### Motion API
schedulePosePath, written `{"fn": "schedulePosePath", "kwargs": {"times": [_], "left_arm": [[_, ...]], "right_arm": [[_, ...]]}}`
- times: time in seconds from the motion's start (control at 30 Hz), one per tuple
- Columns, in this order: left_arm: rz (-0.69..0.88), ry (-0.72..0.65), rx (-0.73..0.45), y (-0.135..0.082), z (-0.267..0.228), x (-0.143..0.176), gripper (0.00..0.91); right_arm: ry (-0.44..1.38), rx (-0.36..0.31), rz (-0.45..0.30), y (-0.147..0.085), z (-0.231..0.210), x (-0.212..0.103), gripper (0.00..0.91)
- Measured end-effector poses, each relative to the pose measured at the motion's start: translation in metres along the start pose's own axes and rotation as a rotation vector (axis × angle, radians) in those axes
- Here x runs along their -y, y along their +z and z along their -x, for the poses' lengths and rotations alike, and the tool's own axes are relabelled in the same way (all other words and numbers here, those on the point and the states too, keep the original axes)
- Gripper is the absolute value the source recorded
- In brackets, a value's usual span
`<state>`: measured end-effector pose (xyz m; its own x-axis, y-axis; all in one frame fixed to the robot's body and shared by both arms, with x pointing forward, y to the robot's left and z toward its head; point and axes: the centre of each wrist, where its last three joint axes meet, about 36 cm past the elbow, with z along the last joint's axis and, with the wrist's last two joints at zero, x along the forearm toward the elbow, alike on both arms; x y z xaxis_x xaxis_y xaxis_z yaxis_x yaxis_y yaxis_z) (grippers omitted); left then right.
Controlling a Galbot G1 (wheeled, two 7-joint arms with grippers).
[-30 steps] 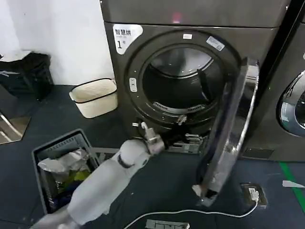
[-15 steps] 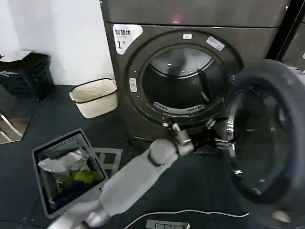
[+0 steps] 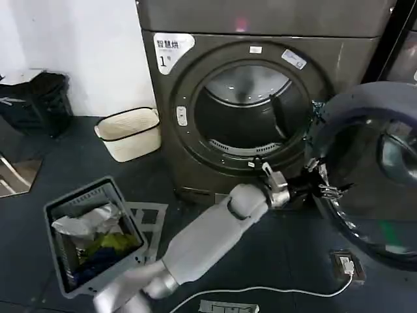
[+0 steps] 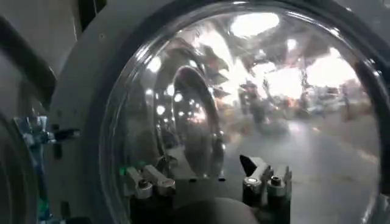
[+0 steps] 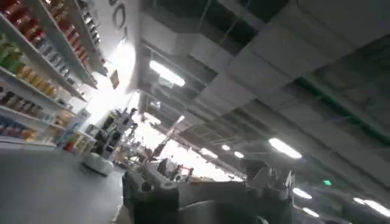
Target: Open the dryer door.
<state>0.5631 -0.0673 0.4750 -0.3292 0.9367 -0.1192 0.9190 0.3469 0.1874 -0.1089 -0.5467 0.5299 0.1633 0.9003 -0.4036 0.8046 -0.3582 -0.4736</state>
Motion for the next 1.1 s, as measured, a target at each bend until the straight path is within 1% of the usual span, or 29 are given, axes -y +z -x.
{"fn": "schedulePosePath", "kwargs": {"times": [0.13,0.23,0.3,0.33,0.4,0.5,0.53,0.57,0.63,0.73,0.8,0.97,1.1], "left_arm": [[-0.004,-0.005,-0.005,0.002,-0.001,-0.001,0.907],[-0.028,-0.002,-0.015,0.001,-0.002,0.004,0.907],[-0.045,-0.001,-0.024,-0.005,-0.003,0.009,0.907],[-0.054,-0.004,-0.028,-0.010,-0.004,0.013,0.907],[-0.080,-0.019,-0.034,-0.026,-0.008,0.025,0.907],[-0.117,-0.030,0.008,-0.056,-0.026,0.046,0.907],[-0.123,-0.045,-0.006,-0.059,-0.043,0.046,0.907],[-0.125,-0.063,-0.030,-0.057,-0.065,0.043,0.907],[-0.117,-0.102,-0.086,-0.055,-0.115,0.037,0.907],[-0.100,-0.162,-0.135,-0.057,-0.181,0.034,0.907],[-0.102,-0.212,-0.172,-0.062,-0.220,0.034,0.907],[-0.077,-0.387,-0.306,-0.081,-0.305,0.038,0.907],[-0.112,-0.515,-0.415,-0.099,-0.352,0.039,0.907]], "right_arm": [[0.033,-0.018,-0.035,0.009,0.003,0.008,0.907],[0.034,-0.027,-0.041,0.014,0.004,0.010,0.907],[0.027,-0.032,-0.037,0.015,0.003,0.009,0.907],[0.022,-0.034,-0.034,0.016,0.002,0.007,0.907],[0.008,-0.040,-0.028,0.016,0.001,0.004,0.907],[-0.016,-0.053,-0.004,0.015,-0.001,0.001,0.907],[-0.024,-0.060,0.007,0.016,-0.001,0.000,0.907],[-0.033,-0.064,0.016,0.016,-0.002,-0.002,0.907],[-0.047,-0.073,0.031,0.017,-0.004,-0.006,0.907],[-0.065,-0.095,0.053,0.018,-0.008,-0.015,0.907],[-0.080,-0.099,0.063,0.018,-0.009,-0.021,0.907],[-0.137,-0.069,0.097,0.008,-0.003,-0.045,0.907],[-0.187,-0.052,0.122,0.003,-0.004,-0.063,0.907]]}}
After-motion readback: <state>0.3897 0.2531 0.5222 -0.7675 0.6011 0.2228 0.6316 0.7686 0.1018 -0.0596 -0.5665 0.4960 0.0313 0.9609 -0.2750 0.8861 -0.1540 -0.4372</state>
